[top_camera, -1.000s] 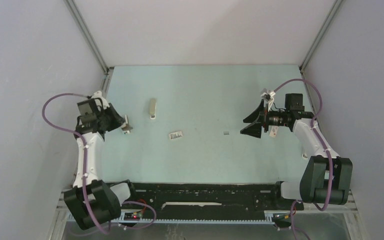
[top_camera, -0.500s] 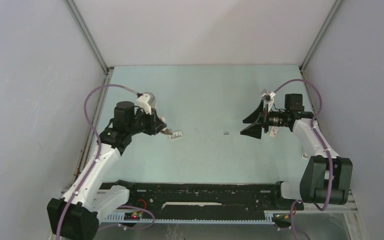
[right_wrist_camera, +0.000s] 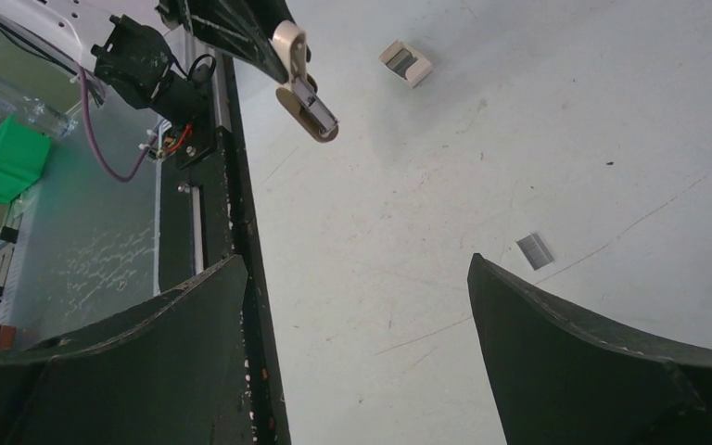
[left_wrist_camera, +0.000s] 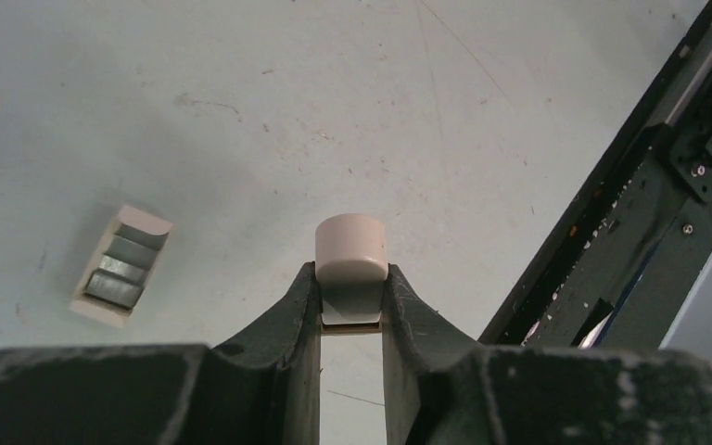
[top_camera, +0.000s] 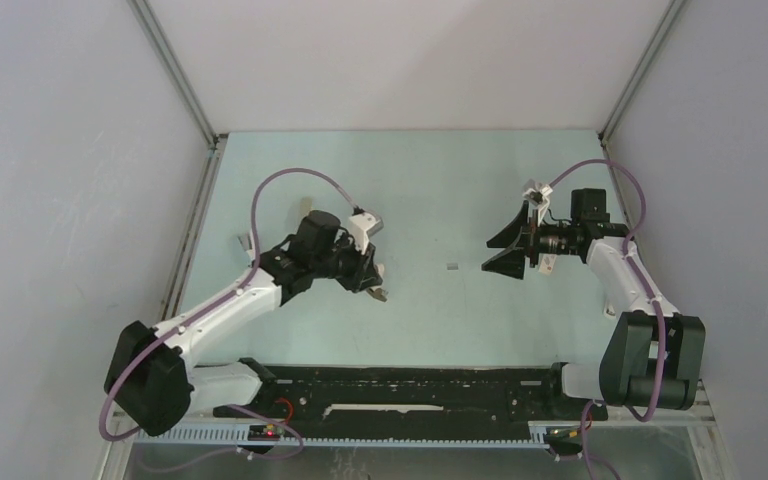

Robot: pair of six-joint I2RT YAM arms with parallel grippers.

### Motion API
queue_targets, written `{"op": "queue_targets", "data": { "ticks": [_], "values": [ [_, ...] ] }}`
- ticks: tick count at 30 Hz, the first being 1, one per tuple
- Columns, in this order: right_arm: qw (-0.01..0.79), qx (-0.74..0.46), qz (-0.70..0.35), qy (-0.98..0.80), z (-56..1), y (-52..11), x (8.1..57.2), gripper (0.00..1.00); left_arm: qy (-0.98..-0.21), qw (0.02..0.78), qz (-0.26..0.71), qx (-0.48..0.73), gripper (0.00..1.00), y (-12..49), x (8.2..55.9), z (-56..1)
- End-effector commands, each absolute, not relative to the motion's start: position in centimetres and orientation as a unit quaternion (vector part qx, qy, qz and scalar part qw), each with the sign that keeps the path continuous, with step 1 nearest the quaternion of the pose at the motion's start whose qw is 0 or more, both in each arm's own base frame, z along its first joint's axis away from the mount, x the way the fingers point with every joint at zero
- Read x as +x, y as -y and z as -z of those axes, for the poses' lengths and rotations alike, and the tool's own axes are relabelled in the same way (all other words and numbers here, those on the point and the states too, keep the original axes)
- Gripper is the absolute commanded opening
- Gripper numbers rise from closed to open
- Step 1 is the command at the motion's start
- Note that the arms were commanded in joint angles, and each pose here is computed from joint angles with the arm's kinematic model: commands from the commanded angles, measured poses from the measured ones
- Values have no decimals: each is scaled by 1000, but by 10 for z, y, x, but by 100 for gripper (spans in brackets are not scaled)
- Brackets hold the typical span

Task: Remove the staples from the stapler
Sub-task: Place the stapler at the center of the board.

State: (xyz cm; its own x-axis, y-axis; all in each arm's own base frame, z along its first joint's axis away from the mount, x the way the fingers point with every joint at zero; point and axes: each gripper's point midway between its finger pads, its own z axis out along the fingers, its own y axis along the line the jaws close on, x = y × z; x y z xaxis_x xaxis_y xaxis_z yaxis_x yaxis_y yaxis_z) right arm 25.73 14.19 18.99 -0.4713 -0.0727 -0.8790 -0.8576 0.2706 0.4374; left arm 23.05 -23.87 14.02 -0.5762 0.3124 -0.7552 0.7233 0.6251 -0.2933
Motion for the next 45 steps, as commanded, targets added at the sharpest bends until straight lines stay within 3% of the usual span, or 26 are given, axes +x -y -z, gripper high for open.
{"op": "queue_targets", "data": {
  "ticks": [1,14,36,45],
  "values": [
    [403,-343,-506,-681,-197,-141,255,100,-791,391,294,368,0,261,245,-170],
    [408,-340,-503,-682,-196,-137,255,100,-726,419,287,463,0,304,249,-144],
    [401,-335,-506,-686,-189,-135,256,100,-725,404,252,498,1,318,258,-65],
    [394,-340,-503,-690,-185,-138,256,100,-746,366,247,498,11,313,252,-36]
  ]
}}
